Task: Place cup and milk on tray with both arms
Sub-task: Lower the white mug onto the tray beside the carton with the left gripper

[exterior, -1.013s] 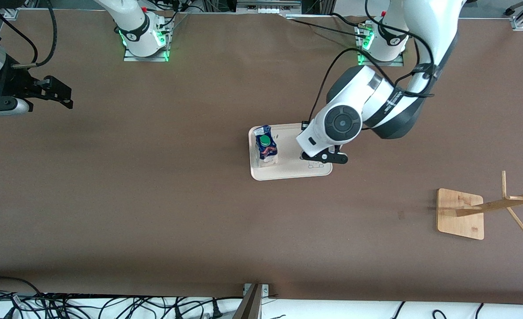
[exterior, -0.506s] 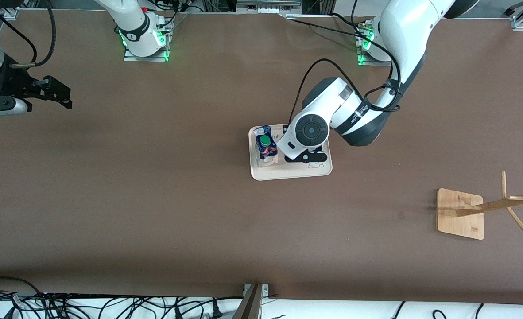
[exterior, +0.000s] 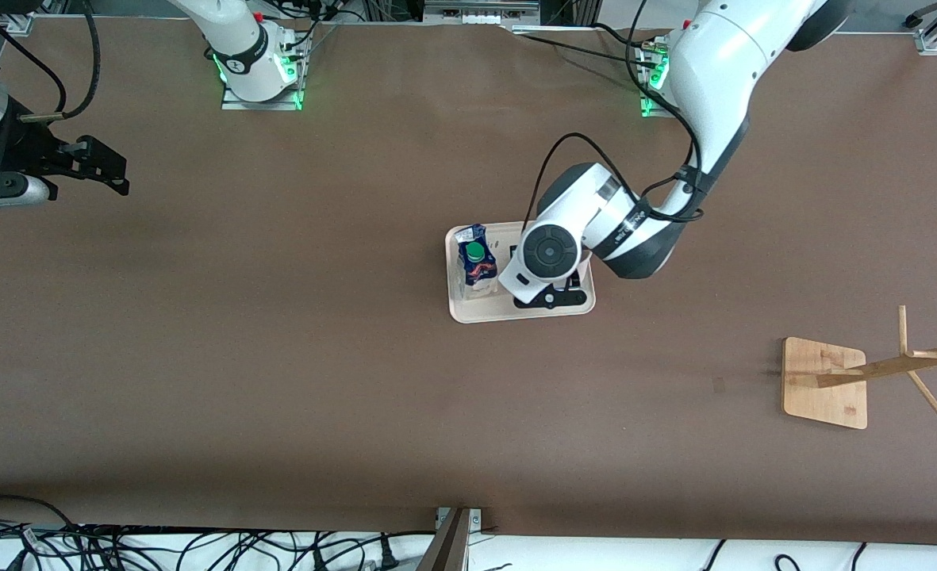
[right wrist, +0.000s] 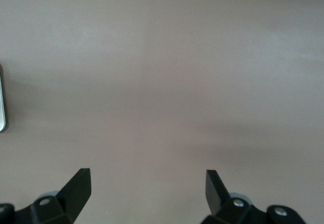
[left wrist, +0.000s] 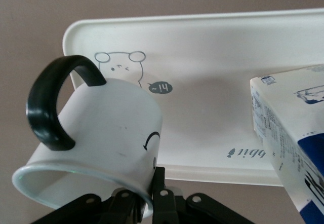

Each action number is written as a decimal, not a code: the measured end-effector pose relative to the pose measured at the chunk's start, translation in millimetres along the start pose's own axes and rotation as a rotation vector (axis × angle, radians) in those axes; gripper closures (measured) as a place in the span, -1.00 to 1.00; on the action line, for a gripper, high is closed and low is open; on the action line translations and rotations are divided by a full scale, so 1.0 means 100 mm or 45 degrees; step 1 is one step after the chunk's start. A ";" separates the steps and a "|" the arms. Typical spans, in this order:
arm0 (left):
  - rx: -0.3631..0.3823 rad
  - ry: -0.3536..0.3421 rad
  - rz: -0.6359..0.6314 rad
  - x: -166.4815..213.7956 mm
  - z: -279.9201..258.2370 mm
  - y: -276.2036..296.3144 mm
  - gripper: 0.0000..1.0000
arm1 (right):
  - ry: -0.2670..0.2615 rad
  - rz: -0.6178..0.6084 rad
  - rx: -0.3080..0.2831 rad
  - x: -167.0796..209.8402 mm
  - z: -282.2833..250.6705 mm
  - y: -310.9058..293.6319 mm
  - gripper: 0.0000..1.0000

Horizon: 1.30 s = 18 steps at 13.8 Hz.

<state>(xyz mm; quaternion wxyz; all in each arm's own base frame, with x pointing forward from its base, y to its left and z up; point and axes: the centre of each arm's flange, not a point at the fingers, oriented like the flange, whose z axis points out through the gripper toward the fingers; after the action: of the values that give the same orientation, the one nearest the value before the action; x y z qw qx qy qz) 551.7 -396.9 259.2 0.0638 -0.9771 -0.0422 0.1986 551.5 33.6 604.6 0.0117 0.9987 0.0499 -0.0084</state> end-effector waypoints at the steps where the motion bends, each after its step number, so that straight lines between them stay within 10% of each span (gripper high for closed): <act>1: 0.014 -0.010 -0.001 -0.03 0.09 0.07 0.81 | 0.000 0.000 0.000 0.00 0.00 0.00 -1.00; 7: -0.006 -0.023 -0.043 0.16 0.31 0.03 0.74 | 0.000 0.000 0.000 0.00 0.00 0.00 -1.00; 16: -0.066 0.028 -0.087 0.31 -0.02 -0.16 -0.98 | 0.000 0.000 0.000 0.00 0.00 0.00 -1.00; 18: -0.116 0.093 -0.130 0.36 -0.44 -0.40 -1.00 | 0.000 0.000 0.000 0.00 0.00 0.00 -1.00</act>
<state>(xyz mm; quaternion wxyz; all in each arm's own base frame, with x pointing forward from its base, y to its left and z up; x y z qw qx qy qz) 600.1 -358.5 290.8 0.0308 -0.9822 -0.0987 0.1571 551.5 33.6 604.6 0.0117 0.9987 0.0497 -0.0083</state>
